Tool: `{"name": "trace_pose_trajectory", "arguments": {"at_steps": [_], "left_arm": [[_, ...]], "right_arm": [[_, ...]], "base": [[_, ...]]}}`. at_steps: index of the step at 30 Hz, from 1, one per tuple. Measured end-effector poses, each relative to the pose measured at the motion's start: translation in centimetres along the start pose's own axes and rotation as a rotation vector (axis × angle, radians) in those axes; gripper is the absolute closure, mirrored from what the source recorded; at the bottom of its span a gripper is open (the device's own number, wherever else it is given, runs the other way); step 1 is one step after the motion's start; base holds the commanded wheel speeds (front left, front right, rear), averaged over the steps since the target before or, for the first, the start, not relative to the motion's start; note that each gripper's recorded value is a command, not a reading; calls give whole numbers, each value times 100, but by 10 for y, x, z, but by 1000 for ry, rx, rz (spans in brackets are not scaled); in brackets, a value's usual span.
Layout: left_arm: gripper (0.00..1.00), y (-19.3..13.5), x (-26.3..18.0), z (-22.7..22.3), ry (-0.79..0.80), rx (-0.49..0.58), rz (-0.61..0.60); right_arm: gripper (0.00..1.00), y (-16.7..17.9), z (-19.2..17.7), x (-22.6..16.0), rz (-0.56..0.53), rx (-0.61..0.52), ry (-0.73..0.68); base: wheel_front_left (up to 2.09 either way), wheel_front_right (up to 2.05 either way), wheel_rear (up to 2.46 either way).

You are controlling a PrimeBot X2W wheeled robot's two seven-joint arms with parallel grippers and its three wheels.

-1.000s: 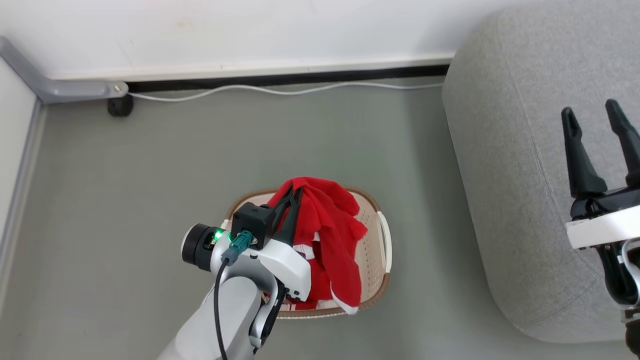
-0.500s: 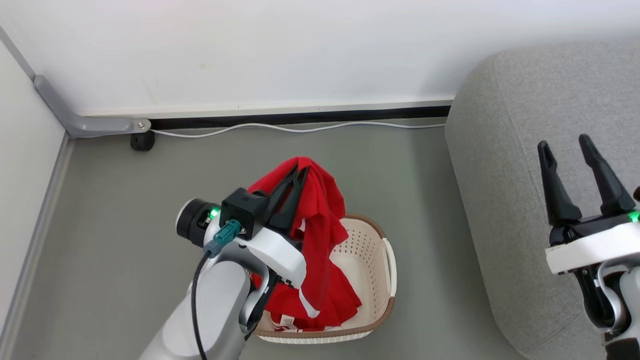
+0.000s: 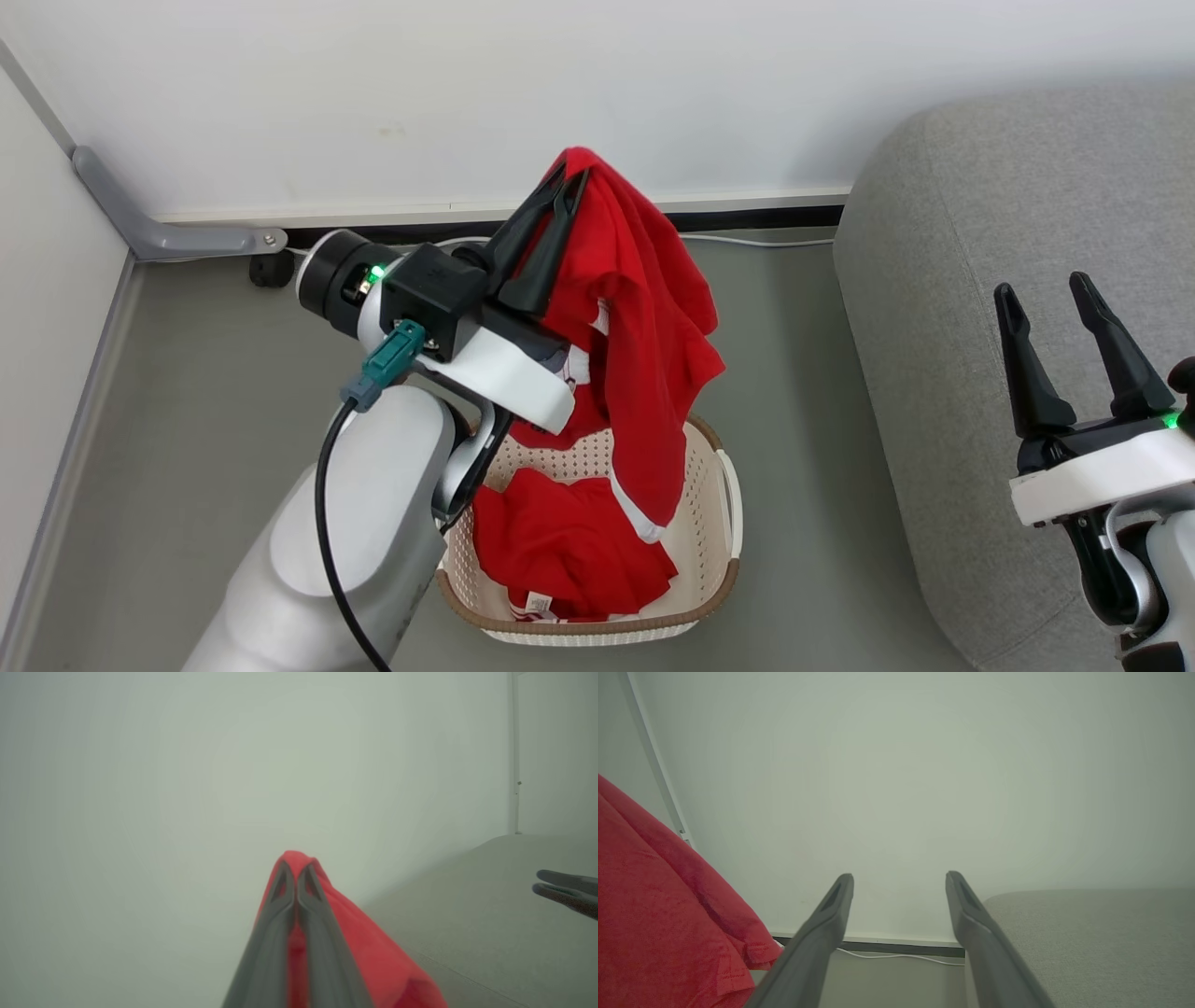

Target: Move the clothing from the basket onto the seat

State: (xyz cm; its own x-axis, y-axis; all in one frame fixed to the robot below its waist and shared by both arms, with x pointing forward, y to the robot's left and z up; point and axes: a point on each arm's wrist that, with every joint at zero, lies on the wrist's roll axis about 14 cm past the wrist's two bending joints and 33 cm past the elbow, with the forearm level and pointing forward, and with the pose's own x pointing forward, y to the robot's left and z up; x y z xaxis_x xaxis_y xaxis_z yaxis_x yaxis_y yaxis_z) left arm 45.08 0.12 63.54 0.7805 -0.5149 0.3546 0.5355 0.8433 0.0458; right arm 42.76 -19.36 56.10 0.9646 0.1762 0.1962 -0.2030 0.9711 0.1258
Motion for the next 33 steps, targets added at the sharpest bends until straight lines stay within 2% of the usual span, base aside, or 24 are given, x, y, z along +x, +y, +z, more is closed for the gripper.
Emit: {"name": "trace_pose_trajectory", "arguments": {"at_steps": [9,21,24,33], "left_arm": [[100,-5,14,45,-118,24,-19],[100,-6,16,51,-139,21,-13],[100,-7,17,51,-138,18,-16],[100,-12,15,57,-158,18,-27]], "right_arm": [[0,-1,1,-3,-8,1,0],[0,2,1,-1,2,3,-3],[0,18,7,2,51,13,-24],[0,105,42,7,314,65,-127]], "base": [[0,0,0],[0,0,0],[0,0,0],[0,0,0]]}}
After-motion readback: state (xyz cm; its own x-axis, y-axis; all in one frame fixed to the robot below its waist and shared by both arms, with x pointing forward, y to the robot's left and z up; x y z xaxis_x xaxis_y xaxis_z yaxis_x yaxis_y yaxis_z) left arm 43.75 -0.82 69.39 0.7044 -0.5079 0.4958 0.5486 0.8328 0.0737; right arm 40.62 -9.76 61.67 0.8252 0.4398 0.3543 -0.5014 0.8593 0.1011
